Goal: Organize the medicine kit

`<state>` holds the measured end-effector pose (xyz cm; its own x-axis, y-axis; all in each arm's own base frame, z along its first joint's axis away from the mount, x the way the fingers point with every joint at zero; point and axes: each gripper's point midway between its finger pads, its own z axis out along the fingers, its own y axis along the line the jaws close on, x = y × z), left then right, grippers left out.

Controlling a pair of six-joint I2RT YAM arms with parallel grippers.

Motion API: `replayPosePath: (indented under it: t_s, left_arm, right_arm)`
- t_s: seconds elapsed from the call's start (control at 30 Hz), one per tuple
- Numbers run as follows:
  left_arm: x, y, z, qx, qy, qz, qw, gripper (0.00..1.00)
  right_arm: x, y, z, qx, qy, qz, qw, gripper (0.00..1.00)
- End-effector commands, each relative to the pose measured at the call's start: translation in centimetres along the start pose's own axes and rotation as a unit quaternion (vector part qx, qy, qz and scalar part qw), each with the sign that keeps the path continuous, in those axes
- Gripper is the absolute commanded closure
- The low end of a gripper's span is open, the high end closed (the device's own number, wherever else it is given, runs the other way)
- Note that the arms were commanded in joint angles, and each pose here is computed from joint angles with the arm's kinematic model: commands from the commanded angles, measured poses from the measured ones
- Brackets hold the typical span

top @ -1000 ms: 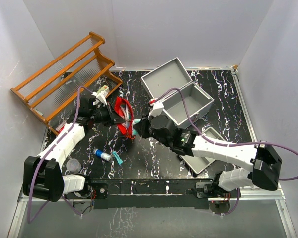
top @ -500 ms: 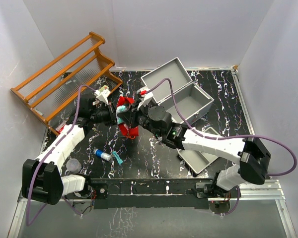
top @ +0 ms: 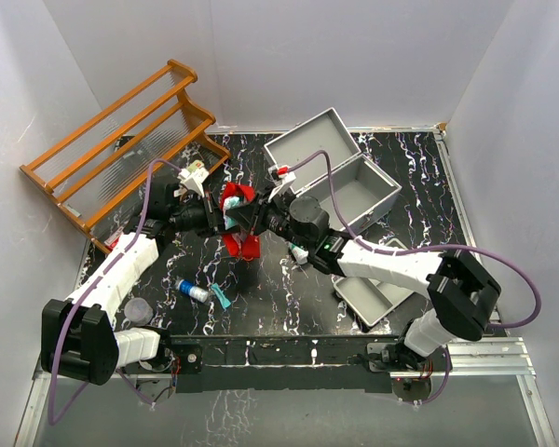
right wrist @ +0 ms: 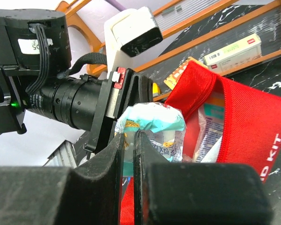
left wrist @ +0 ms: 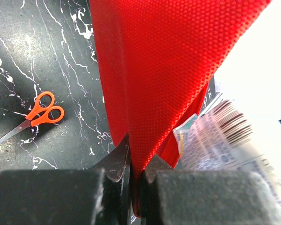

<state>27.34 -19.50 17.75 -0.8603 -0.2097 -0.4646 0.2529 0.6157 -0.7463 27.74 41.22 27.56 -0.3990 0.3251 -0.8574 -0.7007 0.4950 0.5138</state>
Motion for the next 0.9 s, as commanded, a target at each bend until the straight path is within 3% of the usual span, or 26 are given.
replayPosePath:
  t_s: [0.0, 0.87]
  left_arm:
    - [-1.2, -2.3, -0.7, 0.029, -0.012, 0.022, 0.999, 1.00]
    - [-1.7, -1.5, -0.5, 0.006, -0.014, 0.016, 1.000, 1.00]
  right_arm:
    - [-1.7, 2.1, 0.2, -0.042, -0.037, 0.028, 0.998, 1.00]
    - [-3.5, 0.6, -1.2, 0.004, -0.074, 0.070, 0.995, 1.00]
